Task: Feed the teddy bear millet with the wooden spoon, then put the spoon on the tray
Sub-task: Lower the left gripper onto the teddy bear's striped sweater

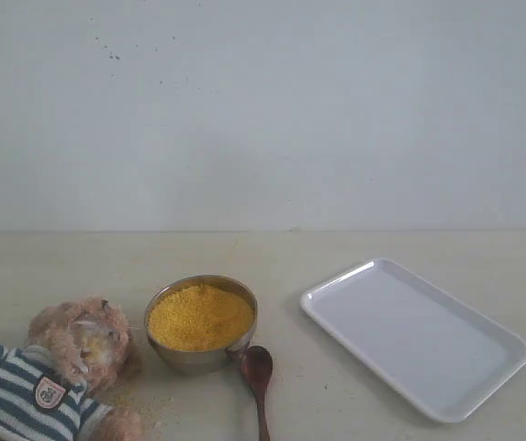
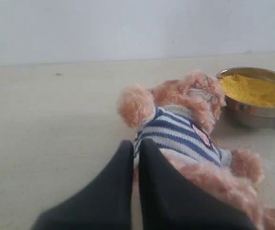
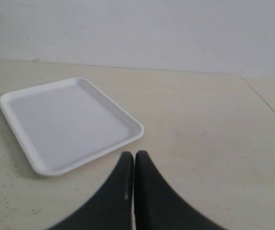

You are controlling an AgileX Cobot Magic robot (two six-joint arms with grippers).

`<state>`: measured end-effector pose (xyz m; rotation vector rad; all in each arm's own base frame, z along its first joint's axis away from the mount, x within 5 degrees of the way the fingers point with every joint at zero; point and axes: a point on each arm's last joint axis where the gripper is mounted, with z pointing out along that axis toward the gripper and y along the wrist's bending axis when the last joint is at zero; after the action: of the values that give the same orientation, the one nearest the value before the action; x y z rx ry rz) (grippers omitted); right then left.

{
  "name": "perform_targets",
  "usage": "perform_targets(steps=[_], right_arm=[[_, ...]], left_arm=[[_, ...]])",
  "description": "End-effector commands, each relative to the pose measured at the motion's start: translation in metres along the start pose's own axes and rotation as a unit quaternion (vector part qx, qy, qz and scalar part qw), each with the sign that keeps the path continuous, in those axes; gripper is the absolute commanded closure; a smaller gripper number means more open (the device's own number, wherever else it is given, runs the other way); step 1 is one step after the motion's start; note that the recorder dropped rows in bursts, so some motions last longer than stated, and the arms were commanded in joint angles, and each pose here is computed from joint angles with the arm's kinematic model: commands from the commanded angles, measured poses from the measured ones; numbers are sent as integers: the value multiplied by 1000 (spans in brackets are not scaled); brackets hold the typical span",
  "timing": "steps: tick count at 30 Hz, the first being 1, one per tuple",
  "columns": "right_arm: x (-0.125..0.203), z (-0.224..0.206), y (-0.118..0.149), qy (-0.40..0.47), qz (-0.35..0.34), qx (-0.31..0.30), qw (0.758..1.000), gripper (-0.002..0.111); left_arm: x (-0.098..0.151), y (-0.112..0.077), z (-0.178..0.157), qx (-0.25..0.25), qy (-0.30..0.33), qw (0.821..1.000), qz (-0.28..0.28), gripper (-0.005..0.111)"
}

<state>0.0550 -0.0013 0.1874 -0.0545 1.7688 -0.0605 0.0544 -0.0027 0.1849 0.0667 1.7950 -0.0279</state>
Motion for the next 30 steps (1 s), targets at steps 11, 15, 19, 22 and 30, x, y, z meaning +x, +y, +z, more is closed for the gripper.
perform_targets(steps=[11,15,19,22,30], right_arm=[[-1,0,0,-6,-3,0,1000,109],[-1,0,0,-6,-3,0,1000,109],[-1,0,0,-6,-3,0,1000,109],[-1,0,0,-6,-3,0,1000,109],[-1,0,0,-6,-3,0,1000,109]], left_arm=[[-37,5,-8,50,-207,910,-356,103],[-62,24,-29,39,-396,819,-414,103],[-98,40,-70,48,-585,690,-424,103],[-168,32,-75,42,-569,746,-343,103],[-234,9,97,-39,-12,997,-58,103]])
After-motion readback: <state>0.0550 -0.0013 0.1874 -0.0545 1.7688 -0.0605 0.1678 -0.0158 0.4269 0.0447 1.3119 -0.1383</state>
